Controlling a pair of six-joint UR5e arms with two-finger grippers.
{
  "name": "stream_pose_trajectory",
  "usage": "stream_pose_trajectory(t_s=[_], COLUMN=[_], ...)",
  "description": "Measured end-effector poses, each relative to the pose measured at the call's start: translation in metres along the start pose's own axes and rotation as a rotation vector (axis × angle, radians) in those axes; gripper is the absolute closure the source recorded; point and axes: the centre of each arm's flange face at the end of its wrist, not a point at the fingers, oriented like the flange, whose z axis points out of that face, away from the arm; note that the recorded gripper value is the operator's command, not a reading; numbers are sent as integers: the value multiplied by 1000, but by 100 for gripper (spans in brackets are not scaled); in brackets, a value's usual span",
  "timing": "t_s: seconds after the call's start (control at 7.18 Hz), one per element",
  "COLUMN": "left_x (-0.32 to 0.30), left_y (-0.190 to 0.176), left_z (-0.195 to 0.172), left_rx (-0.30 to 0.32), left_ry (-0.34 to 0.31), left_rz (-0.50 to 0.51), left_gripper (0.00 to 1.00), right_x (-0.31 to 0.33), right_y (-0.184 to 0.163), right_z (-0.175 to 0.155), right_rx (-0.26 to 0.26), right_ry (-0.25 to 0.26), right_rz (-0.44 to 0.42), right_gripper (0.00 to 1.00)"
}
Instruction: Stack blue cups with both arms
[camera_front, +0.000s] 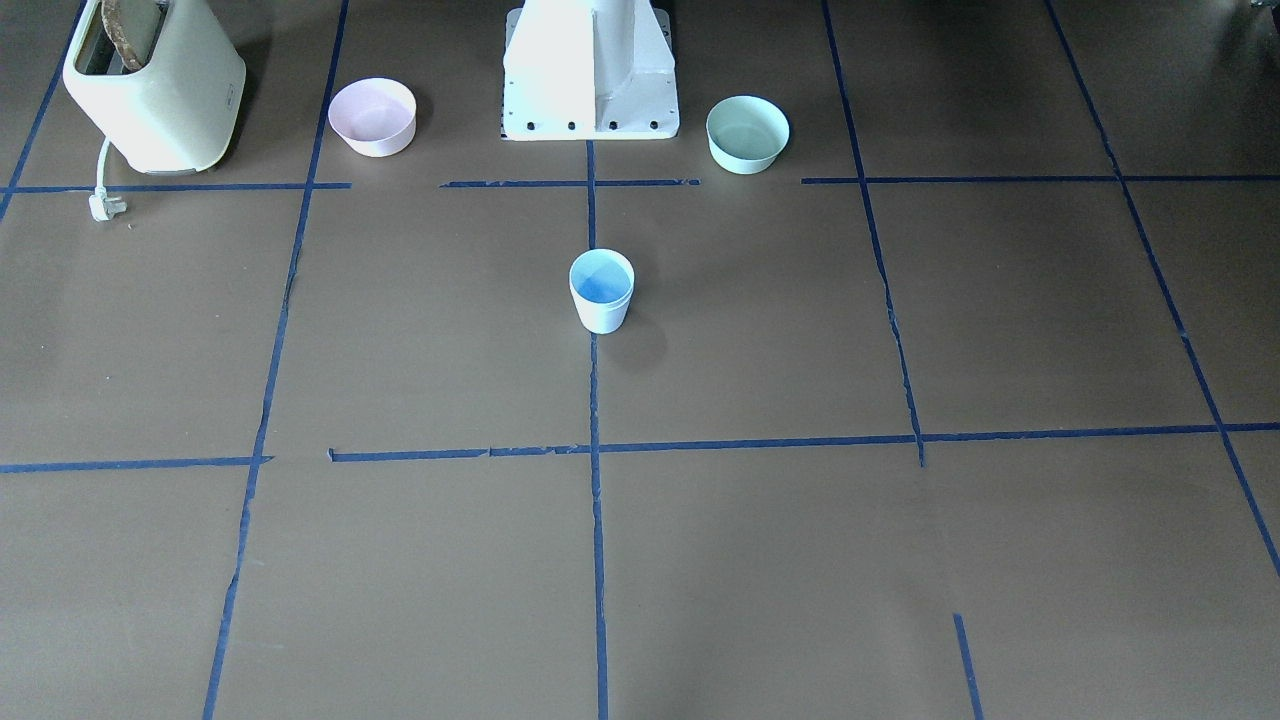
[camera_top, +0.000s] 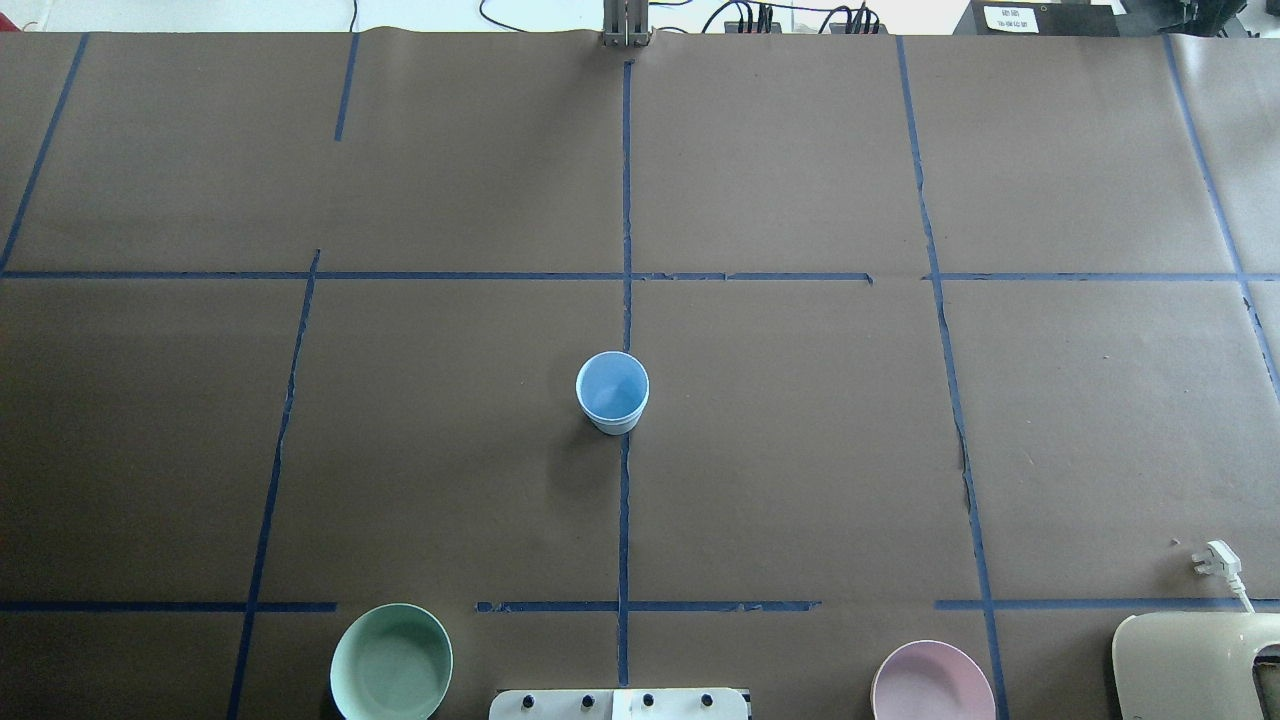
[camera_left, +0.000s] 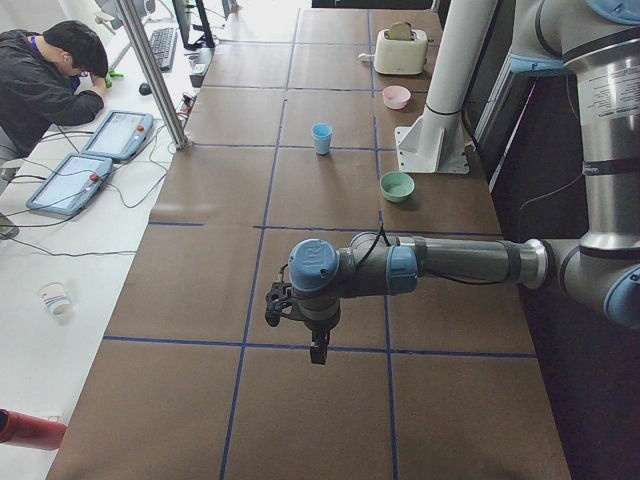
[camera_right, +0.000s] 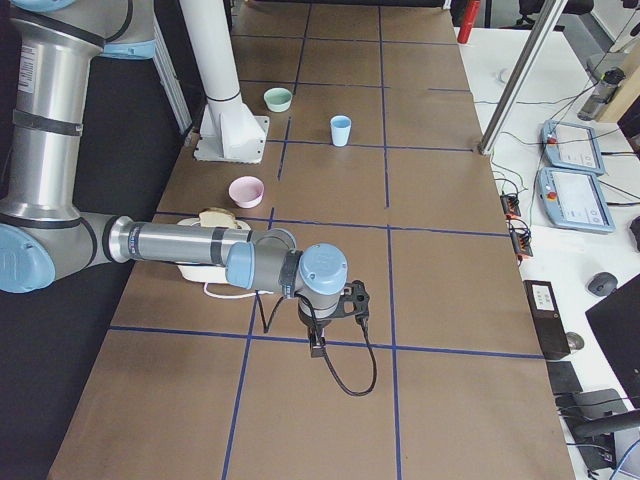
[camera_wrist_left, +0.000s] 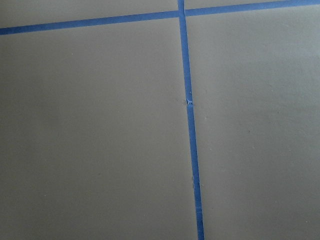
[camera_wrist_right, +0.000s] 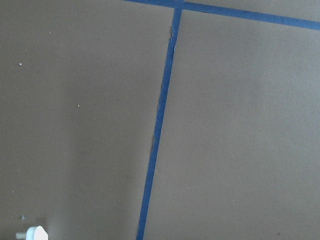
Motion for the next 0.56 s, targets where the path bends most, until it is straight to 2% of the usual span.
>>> stream_pose_trajectory(t_s=[0.56], left_x=[-2], left_y=[1], left_z=[2], left_rx=[-5], left_ry=[0], left_rz=[-4], left_gripper=[0], right_x=[1], right_y=[0], right_z=[1], right_rx=[-1], right_ry=[-2], right_rz=[2], right_gripper=[0])
